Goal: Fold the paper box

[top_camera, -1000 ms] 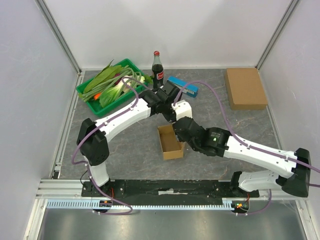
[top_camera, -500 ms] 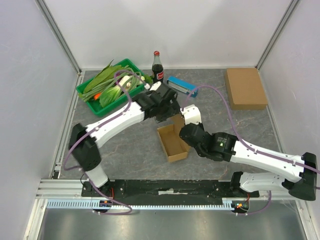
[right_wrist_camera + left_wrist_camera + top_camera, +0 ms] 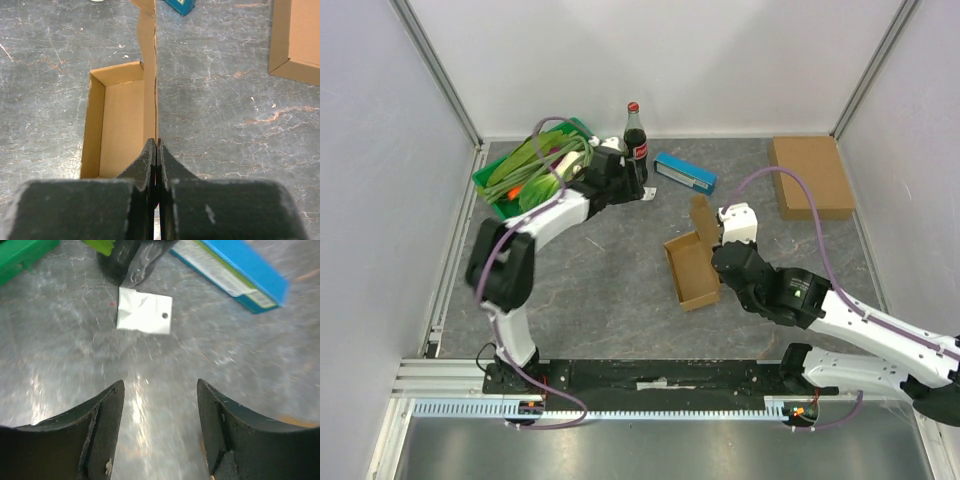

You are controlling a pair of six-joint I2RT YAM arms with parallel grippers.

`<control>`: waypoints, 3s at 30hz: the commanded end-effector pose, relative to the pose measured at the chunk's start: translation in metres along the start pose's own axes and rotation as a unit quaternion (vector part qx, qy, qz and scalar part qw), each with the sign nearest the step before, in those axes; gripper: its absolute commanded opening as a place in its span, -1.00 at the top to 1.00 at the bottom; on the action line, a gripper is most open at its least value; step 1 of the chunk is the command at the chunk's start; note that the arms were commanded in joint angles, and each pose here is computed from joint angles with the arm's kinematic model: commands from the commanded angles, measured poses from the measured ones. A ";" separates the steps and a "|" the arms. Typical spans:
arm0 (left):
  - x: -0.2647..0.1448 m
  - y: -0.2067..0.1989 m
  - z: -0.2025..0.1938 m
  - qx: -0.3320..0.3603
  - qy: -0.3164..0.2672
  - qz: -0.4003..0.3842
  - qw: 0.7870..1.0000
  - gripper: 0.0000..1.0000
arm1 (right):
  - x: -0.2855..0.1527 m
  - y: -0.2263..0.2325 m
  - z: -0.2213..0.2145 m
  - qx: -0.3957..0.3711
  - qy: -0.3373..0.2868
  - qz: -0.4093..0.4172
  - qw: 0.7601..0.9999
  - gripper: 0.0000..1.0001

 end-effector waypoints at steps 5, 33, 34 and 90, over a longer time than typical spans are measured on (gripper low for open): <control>0.097 0.007 -0.010 0.202 -0.005 0.121 0.972 -0.34 | -0.014 -0.023 0.005 0.020 -0.022 -0.023 0.999 1.00; 0.157 0.032 -0.046 0.554 0.044 0.302 0.775 0.49 | -0.026 -0.025 0.011 0.056 -0.037 0.013 0.998 1.00; 0.156 0.031 -0.045 0.552 0.043 0.301 0.777 0.71 | -0.025 -0.024 0.009 0.053 -0.035 0.011 0.998 1.00; -0.103 0.050 -0.034 0.062 0.081 -0.157 0.982 -0.99 | 0.128 0.027 0.026 -0.156 -0.053 0.463 0.871 1.00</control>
Point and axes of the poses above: each gripper's point midway between its finger pads, its own x axis out along the fingers, its own y axis along the line the jaws close on, z = x × y, the point moved 4 cm from there along -x, back along the fingers, and after that the axes turned 7 degrees about -x, right-handed, at the moved point
